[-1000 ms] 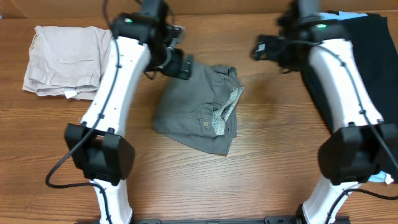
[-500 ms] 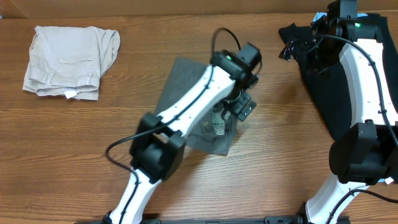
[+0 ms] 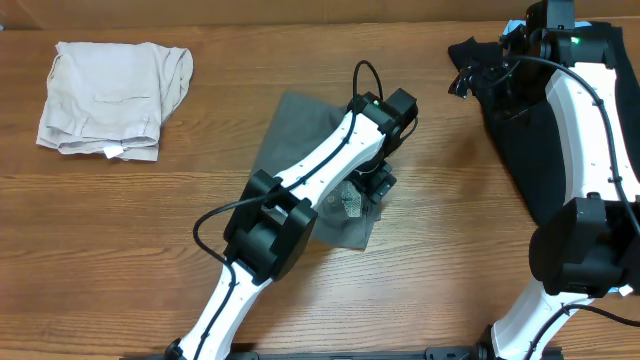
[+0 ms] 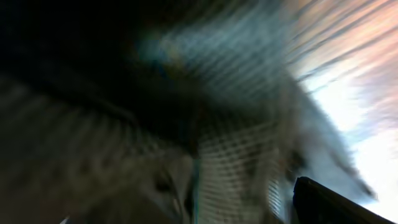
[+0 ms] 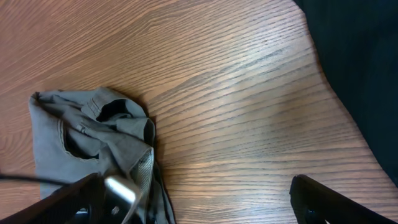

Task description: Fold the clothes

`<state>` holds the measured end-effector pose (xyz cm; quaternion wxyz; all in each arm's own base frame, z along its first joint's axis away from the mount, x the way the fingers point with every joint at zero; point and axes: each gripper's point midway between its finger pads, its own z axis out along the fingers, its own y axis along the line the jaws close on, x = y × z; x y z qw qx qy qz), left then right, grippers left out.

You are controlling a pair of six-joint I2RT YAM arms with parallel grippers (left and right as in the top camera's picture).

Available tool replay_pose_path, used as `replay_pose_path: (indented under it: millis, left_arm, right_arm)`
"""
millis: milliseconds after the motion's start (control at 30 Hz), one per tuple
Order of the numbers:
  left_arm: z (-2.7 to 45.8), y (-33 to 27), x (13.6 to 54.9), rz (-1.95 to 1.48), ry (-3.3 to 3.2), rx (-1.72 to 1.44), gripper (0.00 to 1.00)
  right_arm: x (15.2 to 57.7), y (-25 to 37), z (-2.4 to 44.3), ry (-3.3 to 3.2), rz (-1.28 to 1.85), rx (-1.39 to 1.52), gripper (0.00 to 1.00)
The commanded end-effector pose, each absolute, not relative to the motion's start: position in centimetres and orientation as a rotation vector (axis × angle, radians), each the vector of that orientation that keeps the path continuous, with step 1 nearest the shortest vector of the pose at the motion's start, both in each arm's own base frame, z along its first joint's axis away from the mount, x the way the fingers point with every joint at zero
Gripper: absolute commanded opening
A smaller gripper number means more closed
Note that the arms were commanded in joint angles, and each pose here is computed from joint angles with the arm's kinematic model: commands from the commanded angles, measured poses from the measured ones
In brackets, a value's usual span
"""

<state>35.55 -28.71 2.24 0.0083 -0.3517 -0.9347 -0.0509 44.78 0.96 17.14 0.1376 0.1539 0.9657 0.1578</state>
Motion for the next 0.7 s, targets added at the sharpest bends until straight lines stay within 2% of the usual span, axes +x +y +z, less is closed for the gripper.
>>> replay_pose_path:
  millis: [0, 233, 300, 333, 367, 433, 467, 500, 667]
  left_arm:
    - [-0.8, -27.6, 34.7, -0.243, -2.815, -1.117, 1.0]
    - [-1.2, -28.3, 34.8, -0.221, -2.815, -1.158, 1.0]
    - [-1.2, -28.6, 34.5, -0.221, -2.8, -1.192, 0.94]
    - [-1.2, -28.9, 34.4, -0.221, -2.796, -1.209, 0.82]
    - [-1.2, -29.0, 34.3, -0.22, -2.793, -1.22, 0.66]
    - [-1.2, -29.2, 34.4, -0.218, -2.791, -1.238, 0.24]
    - [-1.2, -29.2, 34.4, -0.216, -2.796, -1.239, 0.12]
    - [-1.3, -29.3, 34.5, -0.216, -2.797, -1.24, 0.06]
    - [-1.1, -27.2, 36.1, -0.27, -2.823, -1.181, 0.04]
  right_arm:
    - [45.0, 1.1, 19.1, 2.743, 0.462, 0.399, 0.98]
    - [45.2, 1.1, 19.2, 2.735, 0.461, 0.396, 0.98]
    - [45.2, 1.1, 19.2, 2.733, 0.461, 0.396, 0.98]
    - [45.2, 1.1, 19.2, 2.733, 0.461, 0.396, 0.98]
    - [45.2, 1.1, 19.2, 2.733, 0.461, 0.395, 0.98]
    - [45.2, 1.1, 19.2, 2.733, 0.461, 0.395, 0.98]
    - [45.2, 1.1, 19.2, 2.733, 0.461, 0.396, 0.98]
    - [45.2, 1.1, 19.2, 2.733, 0.461, 0.395, 0.98]
    - [45.1, 1.1, 19.2, 2.737, 0.461, 0.391, 0.98]
